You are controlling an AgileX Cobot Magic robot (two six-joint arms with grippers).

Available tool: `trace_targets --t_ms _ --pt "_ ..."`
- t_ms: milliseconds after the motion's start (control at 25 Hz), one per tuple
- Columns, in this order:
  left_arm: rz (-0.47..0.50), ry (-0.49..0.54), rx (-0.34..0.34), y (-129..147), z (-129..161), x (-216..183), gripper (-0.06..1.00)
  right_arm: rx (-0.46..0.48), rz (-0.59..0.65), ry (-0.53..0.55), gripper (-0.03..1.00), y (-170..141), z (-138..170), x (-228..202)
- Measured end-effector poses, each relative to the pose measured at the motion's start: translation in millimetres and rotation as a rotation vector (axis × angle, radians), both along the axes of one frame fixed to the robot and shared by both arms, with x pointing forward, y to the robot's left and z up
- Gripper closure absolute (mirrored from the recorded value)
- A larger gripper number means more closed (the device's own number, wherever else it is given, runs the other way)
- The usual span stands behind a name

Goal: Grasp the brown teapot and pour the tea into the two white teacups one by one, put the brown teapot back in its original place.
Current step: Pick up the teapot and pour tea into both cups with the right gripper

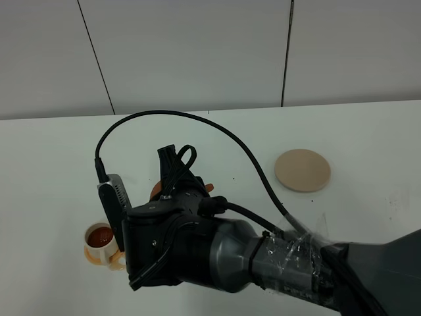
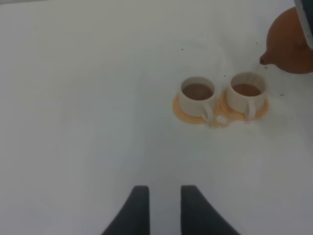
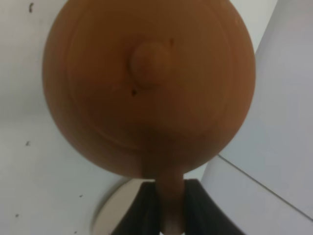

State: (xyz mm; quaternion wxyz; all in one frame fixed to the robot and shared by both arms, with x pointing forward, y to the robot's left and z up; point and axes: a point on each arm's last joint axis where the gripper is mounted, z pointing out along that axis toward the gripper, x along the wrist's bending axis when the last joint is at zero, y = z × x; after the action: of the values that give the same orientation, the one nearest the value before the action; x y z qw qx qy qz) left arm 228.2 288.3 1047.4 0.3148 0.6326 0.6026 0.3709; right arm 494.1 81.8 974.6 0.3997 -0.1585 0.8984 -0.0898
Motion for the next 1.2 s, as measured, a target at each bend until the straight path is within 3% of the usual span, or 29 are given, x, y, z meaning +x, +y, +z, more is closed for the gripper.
trace_targets --t_ms 400,640,1200 --pt "0.000 0.000 0.000 0.0 0.0 0.0 0.71 -0.018 0.021 -0.030 0.87 2.1 1.1 -1.0" --pt "0.000 0.000 0.000 0.0 0.0 0.0 0.71 -0.082 0.037 -0.038 0.87 6.8 -18.2 -2.3" --pt "0.000 0.000 0.000 0.0 0.0 0.0 0.71 -0.097 0.028 -0.045 0.87 7.5 -21.7 -4.3"
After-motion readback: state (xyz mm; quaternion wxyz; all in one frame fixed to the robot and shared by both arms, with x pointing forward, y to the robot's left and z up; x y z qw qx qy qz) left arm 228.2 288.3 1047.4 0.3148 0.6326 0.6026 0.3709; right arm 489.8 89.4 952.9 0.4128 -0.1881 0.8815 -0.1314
